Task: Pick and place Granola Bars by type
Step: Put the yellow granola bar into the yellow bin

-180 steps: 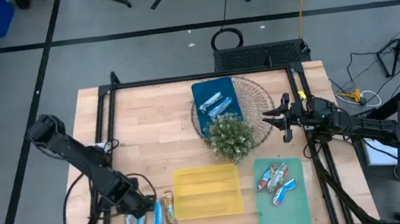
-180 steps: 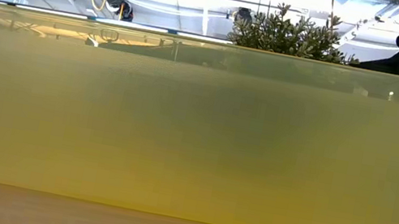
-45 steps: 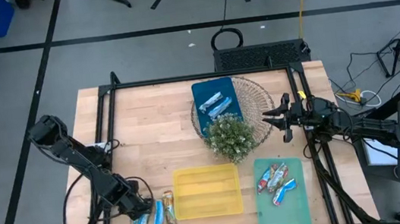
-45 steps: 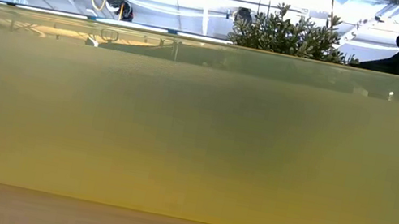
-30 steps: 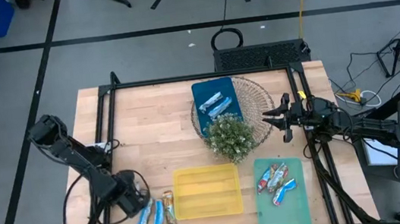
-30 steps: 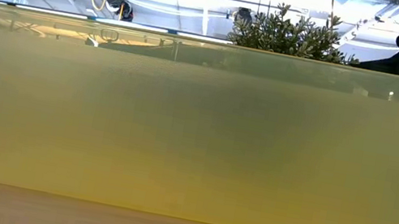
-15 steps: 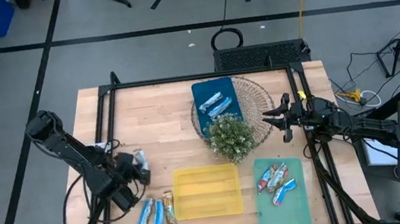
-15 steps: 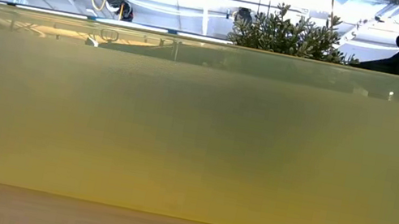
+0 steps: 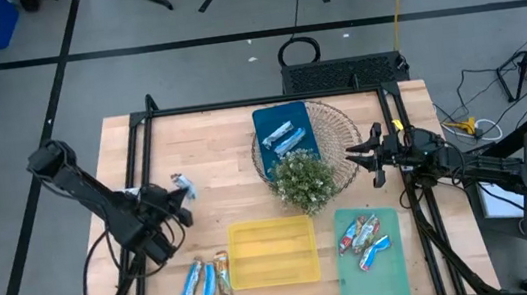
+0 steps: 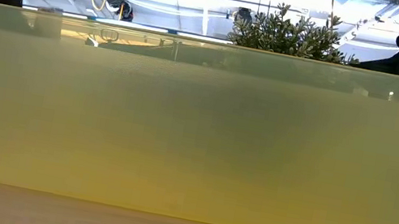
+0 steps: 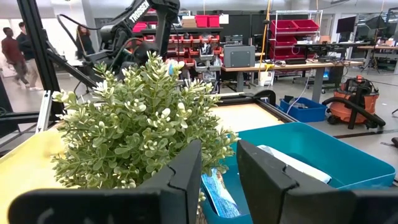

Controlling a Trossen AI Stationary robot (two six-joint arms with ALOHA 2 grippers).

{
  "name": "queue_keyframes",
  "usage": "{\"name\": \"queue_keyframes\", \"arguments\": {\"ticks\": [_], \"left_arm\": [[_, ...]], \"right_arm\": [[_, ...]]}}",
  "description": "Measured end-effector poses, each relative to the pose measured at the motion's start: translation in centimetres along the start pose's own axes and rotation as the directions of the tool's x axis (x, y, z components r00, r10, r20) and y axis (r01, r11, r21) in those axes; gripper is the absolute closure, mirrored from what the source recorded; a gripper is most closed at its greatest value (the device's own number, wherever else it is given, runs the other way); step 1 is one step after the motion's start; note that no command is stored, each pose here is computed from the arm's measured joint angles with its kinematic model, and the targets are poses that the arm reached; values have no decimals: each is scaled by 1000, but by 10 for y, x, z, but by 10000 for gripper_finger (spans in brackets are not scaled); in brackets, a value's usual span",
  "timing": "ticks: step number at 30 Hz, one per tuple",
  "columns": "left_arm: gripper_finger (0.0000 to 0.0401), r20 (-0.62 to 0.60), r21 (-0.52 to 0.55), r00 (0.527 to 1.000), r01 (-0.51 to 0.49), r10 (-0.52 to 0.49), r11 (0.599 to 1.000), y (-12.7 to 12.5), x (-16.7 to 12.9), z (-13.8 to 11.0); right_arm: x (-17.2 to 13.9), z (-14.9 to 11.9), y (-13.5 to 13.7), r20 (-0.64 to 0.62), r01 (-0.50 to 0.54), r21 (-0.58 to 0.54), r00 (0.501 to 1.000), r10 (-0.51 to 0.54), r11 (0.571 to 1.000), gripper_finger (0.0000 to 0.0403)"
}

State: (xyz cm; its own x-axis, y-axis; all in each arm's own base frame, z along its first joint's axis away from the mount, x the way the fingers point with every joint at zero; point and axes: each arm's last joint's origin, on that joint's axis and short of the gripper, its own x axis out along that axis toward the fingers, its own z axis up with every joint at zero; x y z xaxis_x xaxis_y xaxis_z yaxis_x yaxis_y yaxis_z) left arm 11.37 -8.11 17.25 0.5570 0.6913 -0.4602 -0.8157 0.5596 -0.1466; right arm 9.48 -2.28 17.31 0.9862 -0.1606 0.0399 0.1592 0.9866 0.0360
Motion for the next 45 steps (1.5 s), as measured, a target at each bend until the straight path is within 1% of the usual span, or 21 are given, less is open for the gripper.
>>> {"name": "queue_keyframes", "arguments": {"ticks": [4, 9, 12, 14, 20, 25, 29, 31, 33, 35, 37, 41, 43, 44, 45], "left_arm": [[401, 101, 44, 994, 42, -47, 998, 13, 4, 1], [401, 168, 14, 982, 89, -90, 996, 35, 11, -1], [401, 196, -8, 973, 124, -120, 992, 41, 13, -1], [401, 212, -2, 966, 150, -147, 989, 40, 12, -1], [401, 211, 86, 954, 201, -215, 976, 29, 8, 4], [401, 221, 164, 948, 195, -229, 967, 19, 7, 12], [401, 189, 193, 960, 172, -208, 966, 15, 12, 20], [401, 159, 206, 964, 181, -215, 962, 10, 15, 26], [401, 131, 232, 961, 209, -243, 950, 2, 20, 33], [401, 116, 275, 947, 260, -301, 926, -7, 24, 43], [401, 114, 326, 916, 332, -385, 885, -14, 30, 56], [401, 131, 416, 817, 470, -562, 779, -20, 40, 79], [401, 118, 444, 750, 547, -651, 710, -21, 44, 86], [401, 98, 451, 707, 596, -700, 664, -21, 45, 88], [401, 70, 454, 652, 653, -755, 606, -22, 46, 90]], "right_arm": [[0, 0, 0, 0, 0, 0, 1000, 0, 1000, 309], [0, 0, 0, 0, 0, 0, 1000, 0, 1000, 309], [0, 0, 0, 0, 0, 0, 1000, 0, 1000, 309], [0, 0, 0, -1, 0, 0, 1000, 0, 1000, 309], [0, 0, 0, 0, 0, 0, 1000, 0, 1000, 309], [0, 0, 0, 0, 0, 0, 1000, 0, 1000, 309], [0, 0, 0, 0, 0, 0, 1000, 0, 1000, 309], [0, 0, 0, 0, 1, 0, 1000, -1, 1000, 309], [0, 0, 0, -1, 0, 0, 1000, 0, 1000, 309], [0, 0, 0, 0, 0, 0, 1000, 0, 1000, 309], [0, 0, 0, 0, 0, 0, 1000, 0, 1000, 309], [0, 0, 0, 0, 0, 0, 1000, 0, 1000, 309], [0, 0, 0, 0, 0, 0, 1000, 0, 1000, 309], [0, 0, 0, 0, 0, 0, 1000, 0, 1000, 309], [0, 0, 0, 0, 0, 0, 1000, 0, 1000, 309]]}}
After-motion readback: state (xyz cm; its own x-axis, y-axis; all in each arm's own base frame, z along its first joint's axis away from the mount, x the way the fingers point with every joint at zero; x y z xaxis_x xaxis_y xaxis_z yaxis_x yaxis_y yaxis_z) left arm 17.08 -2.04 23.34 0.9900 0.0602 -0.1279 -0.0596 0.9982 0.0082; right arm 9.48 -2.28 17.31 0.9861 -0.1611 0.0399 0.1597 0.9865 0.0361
